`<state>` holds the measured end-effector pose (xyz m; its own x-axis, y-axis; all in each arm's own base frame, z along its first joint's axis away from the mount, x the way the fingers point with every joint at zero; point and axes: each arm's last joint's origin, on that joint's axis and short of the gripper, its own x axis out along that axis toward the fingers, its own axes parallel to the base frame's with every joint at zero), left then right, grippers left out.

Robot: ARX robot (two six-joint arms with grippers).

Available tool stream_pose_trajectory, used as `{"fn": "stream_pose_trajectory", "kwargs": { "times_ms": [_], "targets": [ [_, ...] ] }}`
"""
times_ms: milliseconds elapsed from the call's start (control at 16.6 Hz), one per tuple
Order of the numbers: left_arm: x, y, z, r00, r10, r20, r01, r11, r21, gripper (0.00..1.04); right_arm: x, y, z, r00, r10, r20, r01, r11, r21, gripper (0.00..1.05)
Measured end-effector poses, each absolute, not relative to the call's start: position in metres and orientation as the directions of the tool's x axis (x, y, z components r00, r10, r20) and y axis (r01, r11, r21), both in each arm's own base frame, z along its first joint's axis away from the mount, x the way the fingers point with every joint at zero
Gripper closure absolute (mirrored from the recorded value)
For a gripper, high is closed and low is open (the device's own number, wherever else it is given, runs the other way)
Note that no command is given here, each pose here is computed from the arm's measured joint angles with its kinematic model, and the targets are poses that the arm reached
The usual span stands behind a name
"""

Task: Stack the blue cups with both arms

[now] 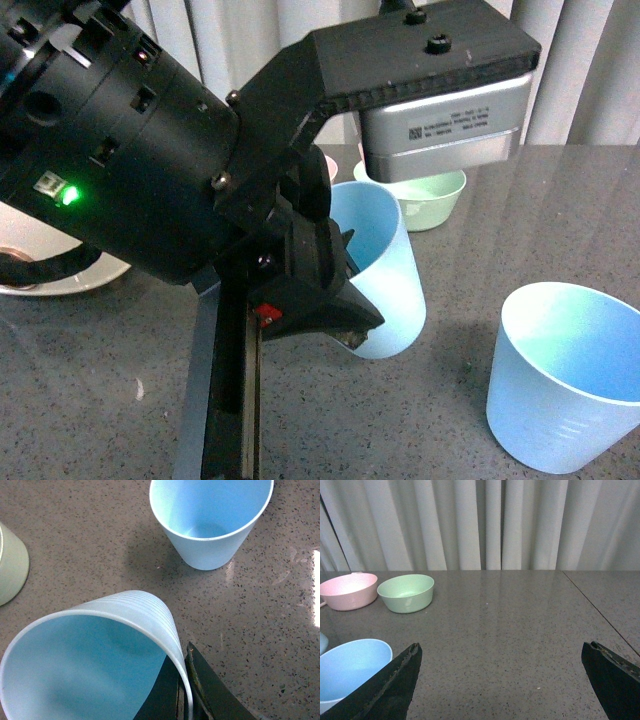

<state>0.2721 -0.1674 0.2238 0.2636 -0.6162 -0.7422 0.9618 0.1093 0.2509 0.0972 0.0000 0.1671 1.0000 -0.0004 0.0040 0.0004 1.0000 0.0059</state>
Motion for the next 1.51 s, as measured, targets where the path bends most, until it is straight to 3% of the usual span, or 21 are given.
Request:
{"fn": "stream_pose_trajectory", "kwargs": {
  "times_ms": [181, 301, 663, 904, 1025, 1507],
  "targets": [
    [0.269, -0.17, 0.213, 0.22, -0.574, -0.789, 0.973, 0.065, 0.224, 1.03, 0.097, 0.0, 0.167, 1.0, 0.0, 0.004, 0.0, 1.0, 0.006, 0.07],
    [0.261, -0.167, 0.209, 0.15, -0.536, -0.831, 0.981, -0.025, 0.193, 1.03, 0.097, 0.0, 0.167, 1.0, 0.0, 0.004, 0.0, 1.0, 0.006, 0.07],
    [0.258, -0.168, 0.204, 0.166, -0.507, -0.846, 0.969, -0.074, 0.235, 1.03, 0.097, 0.0, 0.167, 1.0, 0.0, 0.004, 0.0, 1.0, 0.006, 0.07],
    [0.257, -0.168, 0.204, 0.162, -0.505, -0.848, 0.969, -0.08, 0.233, 0.68, 0.097, 0.0, 0.167, 1.0, 0.0, 0.004, 0.0, 1.0, 0.006, 0.07],
    [0.257, -0.168, 0.204, 0.16, -0.507, -0.847, 0.969, -0.082, 0.232, 0.61, 0.097, 0.0, 0.167, 1.0, 0.0, 0.004, 0.0, 1.0, 0.006, 0.07],
    [0.26, -0.167, 0.217, 0.172, -0.546, -0.82, 0.968, -0.062, 0.245, 0.05, 0.097, 0.0, 0.167, 1.0, 0.0, 0.004, 0.0, 1.0, 0.006, 0.07]
  ]
}}
